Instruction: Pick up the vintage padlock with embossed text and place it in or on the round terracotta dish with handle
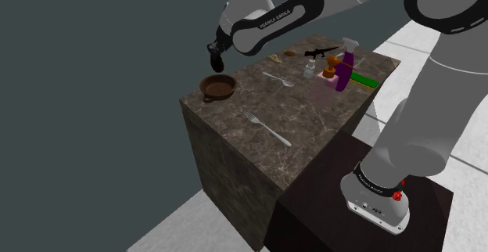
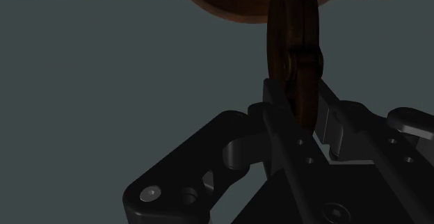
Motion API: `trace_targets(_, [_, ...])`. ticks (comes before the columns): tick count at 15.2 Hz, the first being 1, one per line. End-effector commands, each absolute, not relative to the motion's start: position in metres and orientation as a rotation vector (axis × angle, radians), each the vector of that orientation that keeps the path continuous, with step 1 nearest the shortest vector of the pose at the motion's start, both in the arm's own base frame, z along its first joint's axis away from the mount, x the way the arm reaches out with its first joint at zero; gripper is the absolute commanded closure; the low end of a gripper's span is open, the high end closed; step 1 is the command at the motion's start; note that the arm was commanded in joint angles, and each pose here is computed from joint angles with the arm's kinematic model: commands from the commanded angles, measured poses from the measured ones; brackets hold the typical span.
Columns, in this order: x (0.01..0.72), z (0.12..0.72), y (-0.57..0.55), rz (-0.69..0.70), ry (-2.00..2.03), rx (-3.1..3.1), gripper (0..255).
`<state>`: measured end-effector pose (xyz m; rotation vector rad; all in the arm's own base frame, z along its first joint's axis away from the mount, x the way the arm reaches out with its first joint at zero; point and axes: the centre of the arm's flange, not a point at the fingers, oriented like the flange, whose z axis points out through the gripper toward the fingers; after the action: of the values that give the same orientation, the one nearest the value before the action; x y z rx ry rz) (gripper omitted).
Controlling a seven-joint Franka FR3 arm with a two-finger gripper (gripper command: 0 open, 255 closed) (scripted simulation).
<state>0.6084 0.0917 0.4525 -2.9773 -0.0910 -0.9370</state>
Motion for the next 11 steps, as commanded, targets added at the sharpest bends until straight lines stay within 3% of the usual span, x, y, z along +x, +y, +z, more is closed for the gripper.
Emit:
trace_targets(1, [0.61,0.443,0.091,-0.938,-0.091,-2.977,255])
trace_targets(11, [0.61,0.39,0.091,-0.938,-0.091,-2.977,255])
